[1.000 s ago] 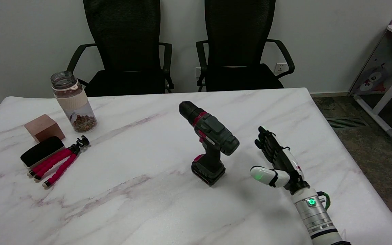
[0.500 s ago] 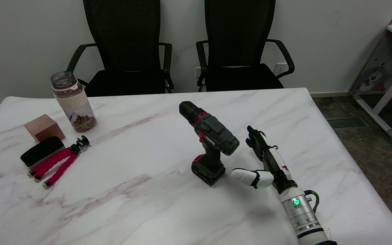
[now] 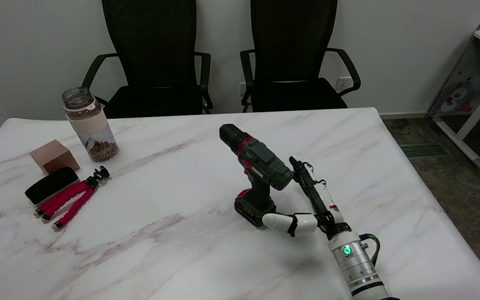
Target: Pick up the power screwdriver.
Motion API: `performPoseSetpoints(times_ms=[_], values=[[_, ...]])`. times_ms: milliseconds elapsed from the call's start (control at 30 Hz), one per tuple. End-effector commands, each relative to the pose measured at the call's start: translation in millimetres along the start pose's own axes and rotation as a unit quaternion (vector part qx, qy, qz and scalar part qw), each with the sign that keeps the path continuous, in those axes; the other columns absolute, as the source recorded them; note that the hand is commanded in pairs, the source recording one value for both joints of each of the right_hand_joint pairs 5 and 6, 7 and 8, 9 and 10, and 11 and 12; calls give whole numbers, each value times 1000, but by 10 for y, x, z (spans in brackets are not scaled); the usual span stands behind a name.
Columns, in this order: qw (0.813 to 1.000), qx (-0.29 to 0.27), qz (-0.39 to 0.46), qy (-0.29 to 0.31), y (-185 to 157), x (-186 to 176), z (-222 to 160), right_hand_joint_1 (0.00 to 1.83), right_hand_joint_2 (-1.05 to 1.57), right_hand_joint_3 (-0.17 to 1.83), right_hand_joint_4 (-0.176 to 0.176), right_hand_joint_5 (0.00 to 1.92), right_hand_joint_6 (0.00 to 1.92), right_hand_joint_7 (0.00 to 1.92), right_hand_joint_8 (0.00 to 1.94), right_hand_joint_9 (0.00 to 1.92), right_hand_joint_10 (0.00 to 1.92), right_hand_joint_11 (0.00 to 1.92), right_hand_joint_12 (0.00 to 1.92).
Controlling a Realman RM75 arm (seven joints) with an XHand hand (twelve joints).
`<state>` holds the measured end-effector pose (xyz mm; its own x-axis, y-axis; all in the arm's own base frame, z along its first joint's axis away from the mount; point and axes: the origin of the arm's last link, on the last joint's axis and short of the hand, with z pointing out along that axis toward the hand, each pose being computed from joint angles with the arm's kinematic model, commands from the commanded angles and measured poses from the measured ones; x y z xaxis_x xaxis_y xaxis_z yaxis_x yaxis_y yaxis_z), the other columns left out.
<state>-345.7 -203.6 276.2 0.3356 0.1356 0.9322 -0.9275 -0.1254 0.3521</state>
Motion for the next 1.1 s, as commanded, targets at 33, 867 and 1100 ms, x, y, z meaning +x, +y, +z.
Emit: performPoseSetpoints(times_ms=[33, 867, 1100], values=[[1000, 1, -20, -1, -154, -285, 3, 827, 143, 449, -157, 0, 0, 0, 0, 46, 46, 141, 141], [998, 34, 50, -16, -68, -426, 241, 779, 71, 558, -101, 0, 0, 0, 0, 78, 78, 223, 223], [996, 39, 81, -23, -29, -481, 334, 775, 72, 556, -91, 0, 0, 0, 0, 81, 81, 226, 226]])
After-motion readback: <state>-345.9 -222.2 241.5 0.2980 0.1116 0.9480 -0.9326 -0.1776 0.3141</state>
